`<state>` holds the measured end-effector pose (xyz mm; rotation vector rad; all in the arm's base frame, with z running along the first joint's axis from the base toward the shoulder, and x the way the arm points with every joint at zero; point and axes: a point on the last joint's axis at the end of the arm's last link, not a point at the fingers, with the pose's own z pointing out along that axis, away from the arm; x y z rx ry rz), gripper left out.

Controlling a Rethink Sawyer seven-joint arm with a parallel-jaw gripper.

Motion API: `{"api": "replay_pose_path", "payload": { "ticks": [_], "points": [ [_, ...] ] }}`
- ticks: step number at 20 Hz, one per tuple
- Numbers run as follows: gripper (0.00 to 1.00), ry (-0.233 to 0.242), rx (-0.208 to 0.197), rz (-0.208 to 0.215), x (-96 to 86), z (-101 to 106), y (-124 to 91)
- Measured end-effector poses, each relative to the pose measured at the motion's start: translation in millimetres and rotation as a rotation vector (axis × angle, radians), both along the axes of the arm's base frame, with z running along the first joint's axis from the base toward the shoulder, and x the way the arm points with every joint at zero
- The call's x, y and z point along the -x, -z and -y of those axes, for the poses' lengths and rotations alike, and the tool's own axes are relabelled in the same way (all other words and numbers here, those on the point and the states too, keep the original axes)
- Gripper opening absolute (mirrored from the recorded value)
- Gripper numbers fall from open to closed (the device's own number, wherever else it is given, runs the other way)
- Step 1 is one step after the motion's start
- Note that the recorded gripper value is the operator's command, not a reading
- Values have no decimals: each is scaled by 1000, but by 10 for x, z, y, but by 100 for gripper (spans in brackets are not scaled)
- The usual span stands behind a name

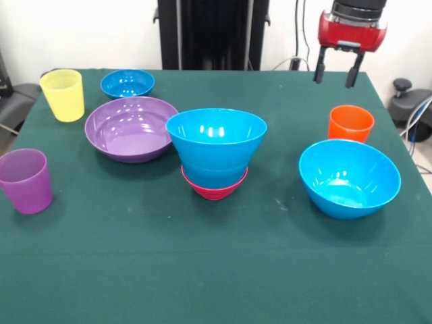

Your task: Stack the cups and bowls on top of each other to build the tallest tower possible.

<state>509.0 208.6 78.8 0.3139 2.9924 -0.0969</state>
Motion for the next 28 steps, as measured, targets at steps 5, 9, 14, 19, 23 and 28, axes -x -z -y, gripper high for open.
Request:
{"api": "replay_pose_path", "payload": {
  "ticks": [5, 9, 14, 19, 23, 28],
  "points": [
    [100, 1, 3, -12, 7, -59, -94],
    [100, 28, -1, -3, -97, 44, -263],
    [100, 78, -3, 26, -260, 296, -438],
    [100, 113, -7, 44, -355, 485, -541],
    [100, 144, -14, 49, -366, 644, -645],
    [100, 203, -4, 40, -217, 1181, -740]
  ]
}}
